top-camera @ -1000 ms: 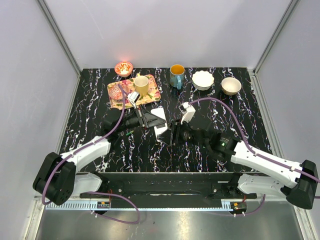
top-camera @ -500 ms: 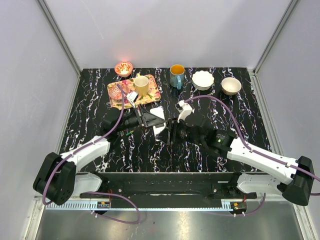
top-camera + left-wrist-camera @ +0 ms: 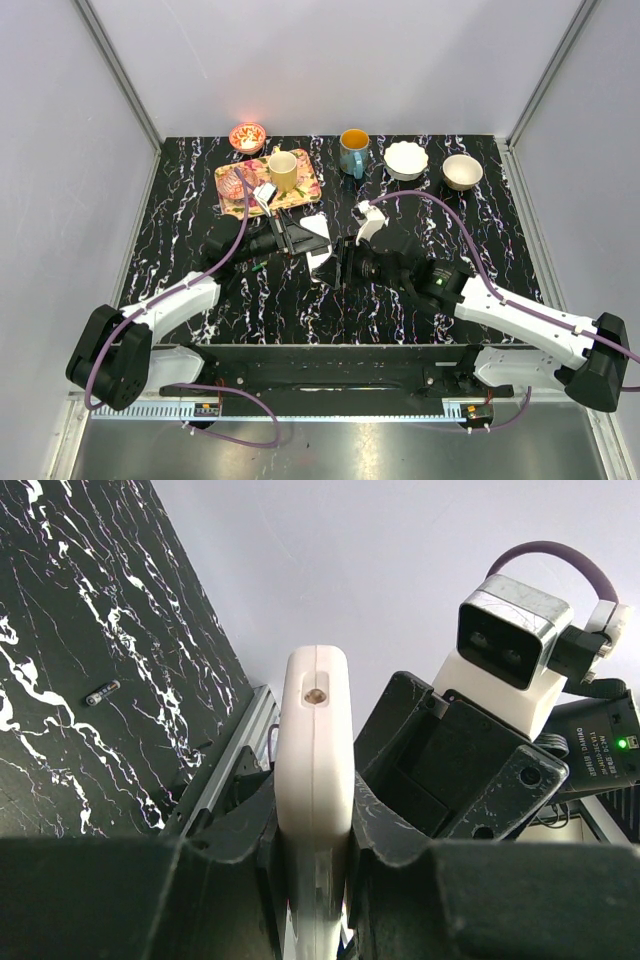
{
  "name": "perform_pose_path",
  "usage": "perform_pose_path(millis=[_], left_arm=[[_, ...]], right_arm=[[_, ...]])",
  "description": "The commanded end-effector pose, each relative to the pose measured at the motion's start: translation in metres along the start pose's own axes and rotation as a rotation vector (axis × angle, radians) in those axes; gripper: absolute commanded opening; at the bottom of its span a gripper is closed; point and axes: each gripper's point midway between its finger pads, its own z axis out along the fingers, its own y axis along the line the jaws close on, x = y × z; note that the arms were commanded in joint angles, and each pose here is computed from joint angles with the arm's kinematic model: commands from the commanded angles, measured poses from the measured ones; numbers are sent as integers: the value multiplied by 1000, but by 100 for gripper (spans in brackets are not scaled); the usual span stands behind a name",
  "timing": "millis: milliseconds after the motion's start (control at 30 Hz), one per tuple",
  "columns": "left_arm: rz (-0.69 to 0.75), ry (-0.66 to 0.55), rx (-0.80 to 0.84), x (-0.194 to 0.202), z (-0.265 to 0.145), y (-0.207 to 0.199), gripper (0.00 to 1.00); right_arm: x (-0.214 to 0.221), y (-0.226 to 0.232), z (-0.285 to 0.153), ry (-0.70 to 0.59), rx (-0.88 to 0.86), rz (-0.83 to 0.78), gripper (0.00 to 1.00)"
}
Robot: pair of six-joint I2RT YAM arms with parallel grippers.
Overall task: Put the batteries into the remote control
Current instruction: Load the battery into the remote control.
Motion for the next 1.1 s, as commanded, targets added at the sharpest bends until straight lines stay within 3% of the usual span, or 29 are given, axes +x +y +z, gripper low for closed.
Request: perform_pose_path(millis=[0, 500, 933, 1067], left_arm=[[72, -36, 82, -12, 2, -32, 0], [58, -28, 54, -8, 2, -18, 0], [56, -22, 35, -7, 3, -11, 0], [57, -20, 40, -6, 3, -12, 0]], right_arm=[[11, -4, -5, 55, 11, -15, 25], [-3, 7, -8, 10, -19, 3, 53], [-8, 9, -10, -10, -22, 13, 61], [-8, 8, -11, -12, -21, 11, 57]])
